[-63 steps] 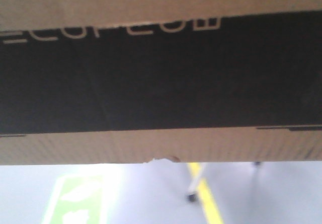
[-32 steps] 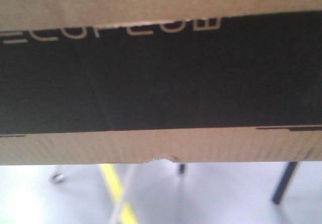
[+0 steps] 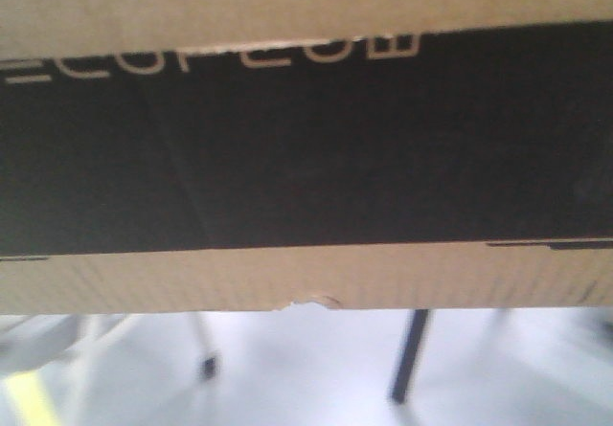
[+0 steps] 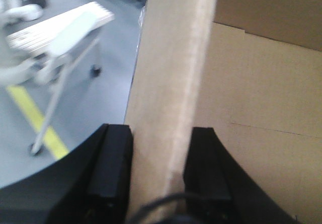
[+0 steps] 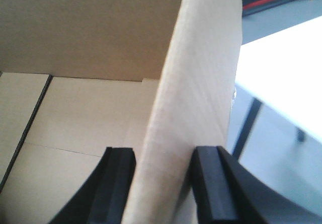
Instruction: Grab box from left shelf to table start
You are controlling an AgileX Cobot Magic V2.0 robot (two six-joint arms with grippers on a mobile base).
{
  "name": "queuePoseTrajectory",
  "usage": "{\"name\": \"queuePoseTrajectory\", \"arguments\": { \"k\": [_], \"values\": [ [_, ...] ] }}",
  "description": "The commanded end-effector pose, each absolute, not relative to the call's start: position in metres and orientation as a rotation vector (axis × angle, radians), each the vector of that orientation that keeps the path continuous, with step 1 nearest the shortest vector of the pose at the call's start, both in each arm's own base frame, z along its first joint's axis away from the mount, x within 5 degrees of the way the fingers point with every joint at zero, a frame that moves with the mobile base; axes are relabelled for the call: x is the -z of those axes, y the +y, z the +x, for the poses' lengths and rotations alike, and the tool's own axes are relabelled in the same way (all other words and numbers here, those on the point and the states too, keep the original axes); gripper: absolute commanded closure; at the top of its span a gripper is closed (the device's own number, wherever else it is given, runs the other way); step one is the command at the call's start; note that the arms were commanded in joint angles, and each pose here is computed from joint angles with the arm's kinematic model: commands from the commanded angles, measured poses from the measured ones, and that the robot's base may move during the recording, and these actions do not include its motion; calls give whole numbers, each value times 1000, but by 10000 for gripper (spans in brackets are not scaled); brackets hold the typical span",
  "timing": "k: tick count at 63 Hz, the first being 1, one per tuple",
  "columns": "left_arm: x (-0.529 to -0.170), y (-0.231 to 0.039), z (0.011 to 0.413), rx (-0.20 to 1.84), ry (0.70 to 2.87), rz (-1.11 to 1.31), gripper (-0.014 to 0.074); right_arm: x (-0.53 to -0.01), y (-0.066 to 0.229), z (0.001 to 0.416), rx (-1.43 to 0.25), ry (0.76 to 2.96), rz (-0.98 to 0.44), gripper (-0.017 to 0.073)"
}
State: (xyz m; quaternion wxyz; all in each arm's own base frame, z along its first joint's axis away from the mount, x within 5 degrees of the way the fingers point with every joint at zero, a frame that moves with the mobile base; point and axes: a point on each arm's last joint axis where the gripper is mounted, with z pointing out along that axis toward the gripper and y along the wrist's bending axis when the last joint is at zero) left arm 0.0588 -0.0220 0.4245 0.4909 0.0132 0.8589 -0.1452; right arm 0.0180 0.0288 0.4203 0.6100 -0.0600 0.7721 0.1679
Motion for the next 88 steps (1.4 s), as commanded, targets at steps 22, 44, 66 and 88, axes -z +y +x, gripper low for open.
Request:
{"name": "queuePoseTrajectory", "arguments": {
  "k": [22, 44, 66, 88],
  "values": [
    [-449, -44, 47, 695, 1923, 135, 605, -442, 35, 18, -548, 1625, -102, 503],
    [-449, -44, 47, 695, 1923, 135, 605, -442, 35, 18, -548, 1625, -102, 503],
    [-449, -44, 47, 695, 1923, 135, 605, -442, 35, 18, -548, 1625, -102, 503],
    [-449, -44, 47, 695, 1923, 135, 605, -442, 35, 18, -548, 1625, -102, 503]
  ]
}}
